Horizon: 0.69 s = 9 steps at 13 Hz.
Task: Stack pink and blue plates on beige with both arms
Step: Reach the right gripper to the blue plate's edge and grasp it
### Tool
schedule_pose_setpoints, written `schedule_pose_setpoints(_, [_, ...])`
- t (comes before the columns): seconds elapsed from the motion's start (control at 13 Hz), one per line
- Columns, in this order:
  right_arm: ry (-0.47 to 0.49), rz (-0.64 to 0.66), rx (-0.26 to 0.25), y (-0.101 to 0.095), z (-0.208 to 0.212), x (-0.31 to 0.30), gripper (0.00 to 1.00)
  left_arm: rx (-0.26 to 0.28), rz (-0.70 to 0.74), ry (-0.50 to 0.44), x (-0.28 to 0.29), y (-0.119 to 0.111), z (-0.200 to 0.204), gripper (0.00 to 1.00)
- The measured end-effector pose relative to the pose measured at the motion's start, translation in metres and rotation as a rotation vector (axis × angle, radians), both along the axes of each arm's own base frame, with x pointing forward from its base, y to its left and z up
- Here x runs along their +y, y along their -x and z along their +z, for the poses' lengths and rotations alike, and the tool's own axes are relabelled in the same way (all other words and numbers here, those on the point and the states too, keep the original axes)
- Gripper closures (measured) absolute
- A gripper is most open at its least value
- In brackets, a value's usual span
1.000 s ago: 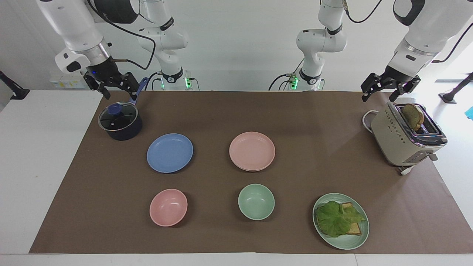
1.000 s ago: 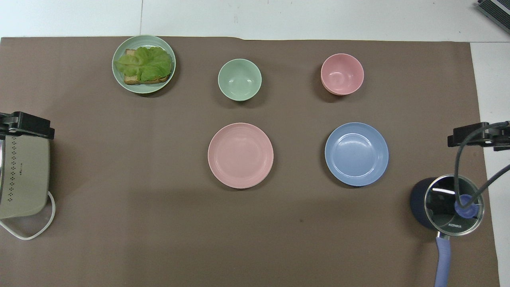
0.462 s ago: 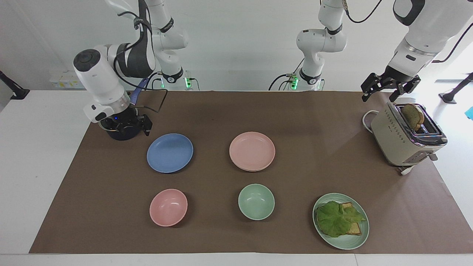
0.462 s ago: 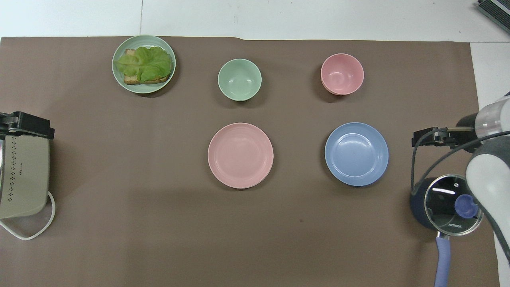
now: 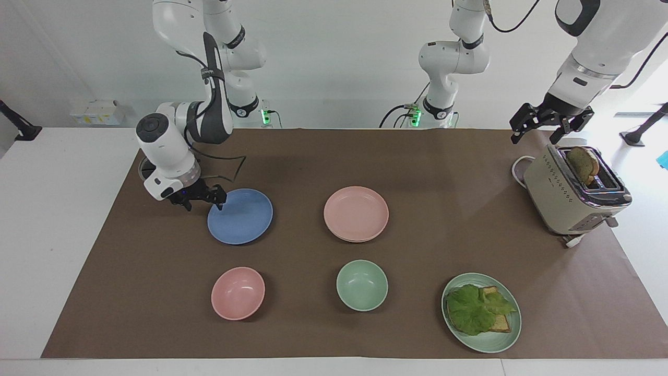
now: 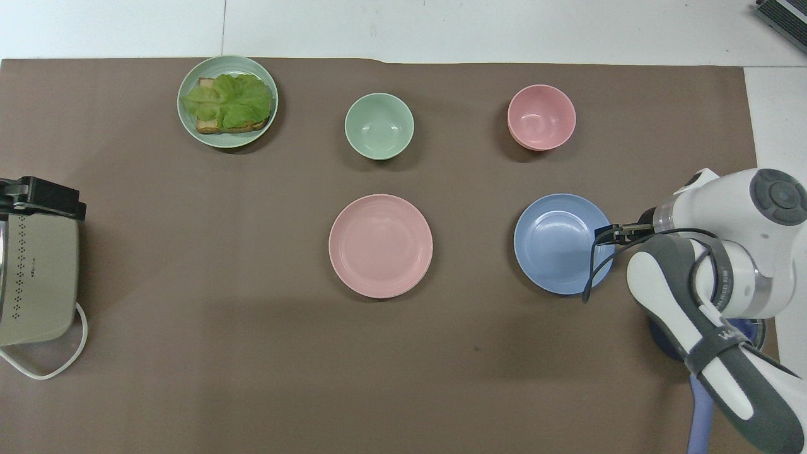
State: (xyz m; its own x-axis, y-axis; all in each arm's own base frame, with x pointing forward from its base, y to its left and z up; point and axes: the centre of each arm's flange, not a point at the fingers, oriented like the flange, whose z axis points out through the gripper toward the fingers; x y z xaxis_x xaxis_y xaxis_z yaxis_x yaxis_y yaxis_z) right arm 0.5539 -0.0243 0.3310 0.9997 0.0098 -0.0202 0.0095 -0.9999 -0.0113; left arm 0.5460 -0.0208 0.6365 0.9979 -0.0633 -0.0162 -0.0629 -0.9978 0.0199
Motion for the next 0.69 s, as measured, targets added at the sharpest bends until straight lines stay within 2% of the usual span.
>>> schedule_pose_setpoints(0.38, [0.003,0.05,0.016,-0.002,-0.03,-0.001,0.0,0.0,0.0,0.0,0.0,0.0,0.0,0.0])
schedule_pose_setpoints(0.46, [0.001,0.049,0.017,-0.001,-0.031,-0.001,0.1,0.0,0.0,0.0,0.0,0.0,0.0,0.0])
schedule_pose_setpoints(0.69, [-0.001,0.046,0.018,0.0,-0.033,-0.001,0.48,0.0,0.0,0.0,0.0,0.0,0.0,0.0])
